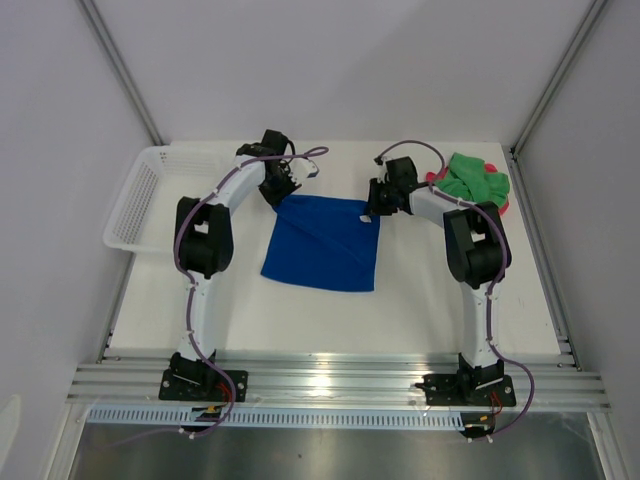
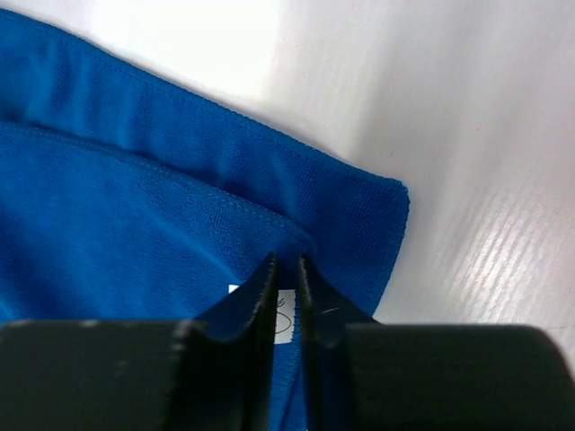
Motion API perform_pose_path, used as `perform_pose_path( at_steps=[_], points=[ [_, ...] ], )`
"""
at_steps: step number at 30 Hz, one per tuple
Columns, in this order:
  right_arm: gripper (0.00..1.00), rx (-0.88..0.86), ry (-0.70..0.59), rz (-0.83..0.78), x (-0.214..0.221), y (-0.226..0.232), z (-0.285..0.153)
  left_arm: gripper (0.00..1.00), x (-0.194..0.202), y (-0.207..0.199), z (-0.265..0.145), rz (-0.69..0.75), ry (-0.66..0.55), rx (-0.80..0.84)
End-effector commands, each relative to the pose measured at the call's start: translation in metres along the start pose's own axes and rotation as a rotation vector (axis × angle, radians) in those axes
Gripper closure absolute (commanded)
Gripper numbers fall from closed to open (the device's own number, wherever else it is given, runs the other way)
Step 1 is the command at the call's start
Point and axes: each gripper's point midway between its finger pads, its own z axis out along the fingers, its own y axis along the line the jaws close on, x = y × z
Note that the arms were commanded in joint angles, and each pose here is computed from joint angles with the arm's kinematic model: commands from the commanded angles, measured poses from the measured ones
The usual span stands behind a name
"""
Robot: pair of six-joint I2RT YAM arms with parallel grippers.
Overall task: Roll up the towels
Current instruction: Fold the towel
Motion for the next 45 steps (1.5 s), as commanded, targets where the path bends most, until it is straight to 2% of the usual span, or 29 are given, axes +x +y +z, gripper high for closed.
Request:
perform_pose_path(
  at_steps=[1,6,12,20,29,30,31,32,35,45],
  points=[
    [0.85,-0.007,-0.02,-0.018,-0.007,0.012,-0.007,0.99,-0.016,0.009,-0.022,-0.005,-0.044,-0.052],
    [0.95,0.011,-0.038,-0.024,-0.014,0.011,-0.012,0.99,-0.017,0.01,-0.023,-0.003,-0.046,-0.058],
    [1.0,0.046,-0.068,-0.059,-0.022,0.014,-0.023,0.99,-0.013,0.009,-0.023,-0.004,-0.035,-0.057],
    [1.0,0.083,-0.151,-0.073,-0.038,0.017,-0.043,0.99,-0.017,0.011,-0.026,-0.009,-0.044,-0.069],
    [1.0,0.041,-0.136,-0.045,-0.032,0.02,-0.038,0.99,-0.017,0.009,-0.024,-0.022,-0.046,-0.06],
    [0.98,0.043,-0.125,-0.034,-0.029,0.018,-0.035,0.99,-0.016,0.009,-0.024,-0.022,-0.046,-0.06],
    [0.92,0.043,-0.118,-0.024,-0.028,0.016,-0.033,0.99,-0.016,0.01,-0.024,-0.023,-0.046,-0.061],
    [0.81,0.044,-0.112,-0.002,-0.027,0.013,-0.032,0.99,-0.016,0.01,-0.023,-0.022,-0.045,-0.062],
    [0.68,0.037,-0.099,0.021,-0.022,0.009,-0.027,0.99,-0.015,0.009,-0.023,-0.023,-0.042,-0.058],
    [0.65,0.017,-0.047,0.042,-0.008,0.006,-0.009,0.99,-0.015,0.009,-0.023,-0.022,-0.039,-0.057]
  ],
)
